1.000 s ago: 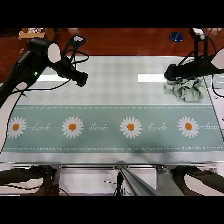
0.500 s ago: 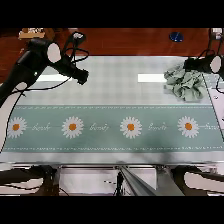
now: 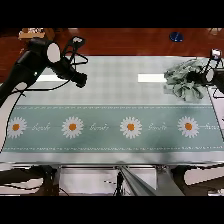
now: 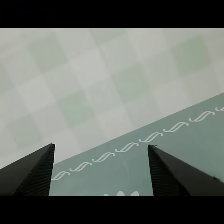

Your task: Fold the shirts.

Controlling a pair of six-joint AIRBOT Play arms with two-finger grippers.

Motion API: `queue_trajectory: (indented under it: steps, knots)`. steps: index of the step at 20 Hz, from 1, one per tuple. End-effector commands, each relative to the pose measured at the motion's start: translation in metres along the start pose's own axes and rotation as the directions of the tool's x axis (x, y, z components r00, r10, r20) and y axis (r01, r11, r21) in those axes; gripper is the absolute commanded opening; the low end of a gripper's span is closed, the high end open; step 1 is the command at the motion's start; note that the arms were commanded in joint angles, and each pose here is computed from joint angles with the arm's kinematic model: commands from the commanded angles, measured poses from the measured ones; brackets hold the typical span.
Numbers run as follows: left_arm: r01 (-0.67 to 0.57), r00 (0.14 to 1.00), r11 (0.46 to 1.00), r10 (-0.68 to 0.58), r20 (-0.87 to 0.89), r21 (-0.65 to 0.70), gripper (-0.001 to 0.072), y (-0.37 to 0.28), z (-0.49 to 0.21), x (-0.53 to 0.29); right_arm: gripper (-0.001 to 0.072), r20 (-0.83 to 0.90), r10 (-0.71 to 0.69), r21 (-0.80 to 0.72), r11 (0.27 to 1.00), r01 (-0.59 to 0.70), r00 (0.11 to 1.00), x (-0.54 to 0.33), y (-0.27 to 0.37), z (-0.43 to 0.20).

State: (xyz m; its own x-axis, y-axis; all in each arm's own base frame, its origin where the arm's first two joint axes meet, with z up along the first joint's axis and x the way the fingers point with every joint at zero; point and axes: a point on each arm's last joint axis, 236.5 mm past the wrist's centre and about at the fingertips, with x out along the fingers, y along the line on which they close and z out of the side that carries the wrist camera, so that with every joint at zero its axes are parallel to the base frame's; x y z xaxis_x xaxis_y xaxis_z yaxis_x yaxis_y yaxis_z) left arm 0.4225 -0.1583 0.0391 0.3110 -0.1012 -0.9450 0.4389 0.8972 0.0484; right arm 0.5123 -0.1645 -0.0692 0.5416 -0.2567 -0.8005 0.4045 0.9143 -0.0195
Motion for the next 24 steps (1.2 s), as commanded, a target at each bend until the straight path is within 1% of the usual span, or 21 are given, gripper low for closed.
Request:
queue_trajectory:
  steps: [1,2,3,4,5,6,7,8,11,12,14,16,17,20,22,24]
  knots:
    - [0.001,1.0,1.0,-0.001,-0.009,-0.001,0.072,-0.001,-0.002,0.0,0.057,-0.024,0.051,0.095,0.994,-0.048,0.998,0.031,0.011,-0.018]
    - [0.001,1.0,1.0,-0.001,-0.009,-0.001,0.072,-0.001,-0.002,0.0,0.0466,-0.027,0.063,0.119,0.991,-0.06,0.998,0.036,0.014,-0.021]
    - [0.001,1.0,1.0,-0.001,-0.008,-0.001,0.072,-0.001,-0.002,0.0,0.0185,-0.02,0.073,0.136,0.988,-0.07,0.997,0.037,0.016,-0.02]
    - [0.001,1.0,1.0,-0.001,-0.009,-0.001,0.072,-0.001,-0.002,0.0,0.0021,-0.002,0.087,0.159,0.984,-0.085,0.996,0.034,0.019,-0.014]
    - [0.001,1.0,1.0,-0.001,-0.006,-0.001,0.0719,0.0,-0.002,-0.002,0.0021,0.027,0.092,0.155,0.983,-0.095,0.995,0.026,0.02,-0.002]
    - [0.0,1.0,1.0,0.0,0.001,-0.001,0.0679,0.0,-0.001,-0.005,0.002,0.071,0.097,0.122,0.987,-0.105,0.993,0.012,0.022,0.017]
    - [-0.002,1.0,1.0,0.002,0.014,0.0,0.0568,0.0,0.0,-0.011,0.002,0.127,0.103,0.081,0.99,-0.114,0.987,-0.008,0.023,0.04]
    - [-0.004,0.999,1.0,0.004,0.036,-0.001,0.0524,0.001,0.002,-0.021,0.002,0.195,0.109,0.047,0.992,-0.12,0.975,-0.034,0.023,0.068]
    - [-0.013,0.991,1.0,0.013,0.13,-0.004,0.0524,0.002,0.008,-0.069,0.002,0.433,0.132,-0.013,0.99,-0.14,0.892,-0.158,0.022,0.154]
    - [-0.016,0.986,1.0,0.017,0.164,-0.006,0.0524,0.002,0.009,-0.093,0.002,0.512,0.144,-0.044,0.989,-0.141,0.847,-0.209,0.024,0.176]
    - [-0.025,0.964,1.0,0.027,0.265,-0.012,0.0524,0.004,0.013,-0.155,0.002,0.646,0.175,-0.107,0.984,-0.14,0.743,-0.306,0.031,0.202]
    - [-0.017,0.916,0.998,0.041,0.4,-0.065,0.0525,0.005,0.015,-0.224,0.002,0.74,0.225,-0.162,0.974,-0.157,0.633,-0.399,0.043,0.203]
    - [-0.008,0.881,0.996,0.049,0.47,-0.088,0.0524,0.006,0.013,-0.258,0.002,0.766,0.251,-0.183,0.968,-0.174,0.592,-0.435,0.049,0.197]
    - [0.031,0.763,0.99,0.067,0.643,-0.14,0.0524,0.005,-0.011,-0.348,0.0021,0.788,0.352,-0.26,0.934,-0.244,0.506,-0.521,0.068,0.163]
    - [0.052,0.716,0.986,0.073,0.695,-0.157,0.0524,0.003,-0.038,-0.383,0.0021,0.761,0.424,-0.311,0.903,-0.298,0.491,-0.551,0.08,0.137]
    - [0.059,0.707,0.985,0.075,0.703,-0.163,0.0524,0.0,-0.066,-0.399,0.0021,0.696,0.478,-0.353,0.877,-0.325,0.536,-0.552,0.092,0.111]
